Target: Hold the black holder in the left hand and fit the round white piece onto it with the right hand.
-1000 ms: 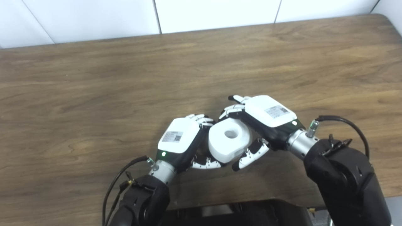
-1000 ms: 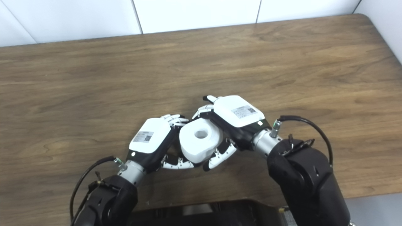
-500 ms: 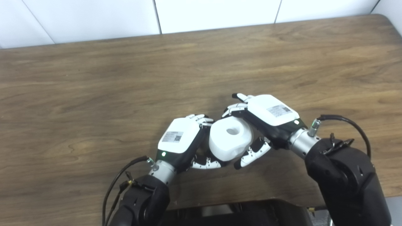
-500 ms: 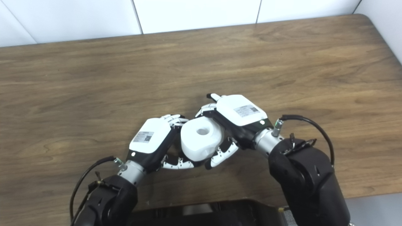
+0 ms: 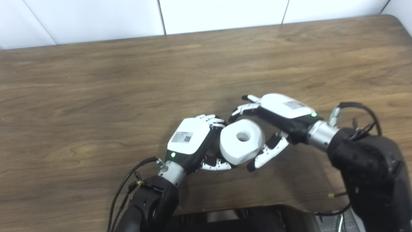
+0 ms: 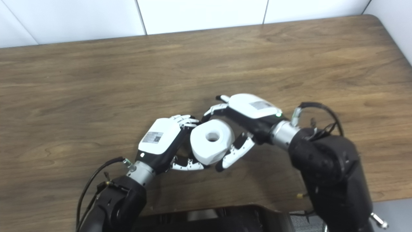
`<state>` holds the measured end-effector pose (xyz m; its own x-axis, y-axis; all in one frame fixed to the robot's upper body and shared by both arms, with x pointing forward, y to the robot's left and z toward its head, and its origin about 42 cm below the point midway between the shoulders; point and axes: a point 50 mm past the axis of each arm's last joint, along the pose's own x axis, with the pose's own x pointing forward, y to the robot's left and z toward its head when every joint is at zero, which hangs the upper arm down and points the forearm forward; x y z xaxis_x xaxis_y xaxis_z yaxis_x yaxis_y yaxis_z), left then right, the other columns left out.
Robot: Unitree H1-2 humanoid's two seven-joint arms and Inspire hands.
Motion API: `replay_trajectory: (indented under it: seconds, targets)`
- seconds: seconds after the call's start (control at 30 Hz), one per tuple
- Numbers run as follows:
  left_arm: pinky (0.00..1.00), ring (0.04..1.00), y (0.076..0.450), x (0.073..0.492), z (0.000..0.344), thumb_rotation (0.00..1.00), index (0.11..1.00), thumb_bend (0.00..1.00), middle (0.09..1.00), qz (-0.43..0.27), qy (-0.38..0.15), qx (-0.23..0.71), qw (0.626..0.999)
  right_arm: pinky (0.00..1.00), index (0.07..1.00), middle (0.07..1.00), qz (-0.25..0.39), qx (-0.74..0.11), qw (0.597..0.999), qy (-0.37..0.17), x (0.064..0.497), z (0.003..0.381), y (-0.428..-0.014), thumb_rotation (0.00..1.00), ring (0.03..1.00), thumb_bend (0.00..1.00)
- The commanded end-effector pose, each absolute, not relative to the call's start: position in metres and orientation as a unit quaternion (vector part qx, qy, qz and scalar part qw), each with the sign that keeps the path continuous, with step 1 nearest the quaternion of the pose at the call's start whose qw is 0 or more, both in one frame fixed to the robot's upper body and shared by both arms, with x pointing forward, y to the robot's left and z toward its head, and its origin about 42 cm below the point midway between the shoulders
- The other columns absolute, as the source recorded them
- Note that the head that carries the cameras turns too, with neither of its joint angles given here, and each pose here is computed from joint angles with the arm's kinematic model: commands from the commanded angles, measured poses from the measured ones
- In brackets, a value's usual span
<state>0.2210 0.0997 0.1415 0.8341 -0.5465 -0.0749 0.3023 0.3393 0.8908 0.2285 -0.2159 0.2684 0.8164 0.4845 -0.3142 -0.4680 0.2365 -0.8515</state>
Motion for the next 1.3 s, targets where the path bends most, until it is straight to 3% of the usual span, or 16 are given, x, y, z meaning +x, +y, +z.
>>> replay_trajectory:
  seconds: [0.0,0.63,1.0,1.27]
  targets:
    - [0.84,0.855,0.098,0.215,0.119,0.04,0.486,0.52,0.774,-0.295,-0.075,0.522,0.797,0.95,0.785,0.887,0.292,-0.542,0.787,-0.034,0.228,0.283,-0.217,0.34,0.997,1.00]
    - [0.85,0.858,0.098,0.217,0.116,0.04,0.487,0.52,0.779,-0.298,-0.065,0.523,0.796,0.86,0.800,0.885,0.263,-0.550,0.791,-0.052,0.233,0.302,-0.225,0.38,0.979,1.00]
    - [0.85,0.853,0.101,0.216,0.115,0.05,0.487,0.52,0.774,-0.297,-0.063,0.529,0.793,0.92,0.832,0.899,0.242,-0.564,0.788,-0.055,0.229,0.320,-0.238,0.40,0.996,1.00]
    - [0.84,0.850,0.108,0.214,0.115,0.05,0.489,0.52,0.777,-0.292,-0.057,0.534,0.791,0.91,0.836,0.909,0.237,-0.567,0.788,-0.050,0.228,0.321,-0.240,0.40,1.000,1.00]
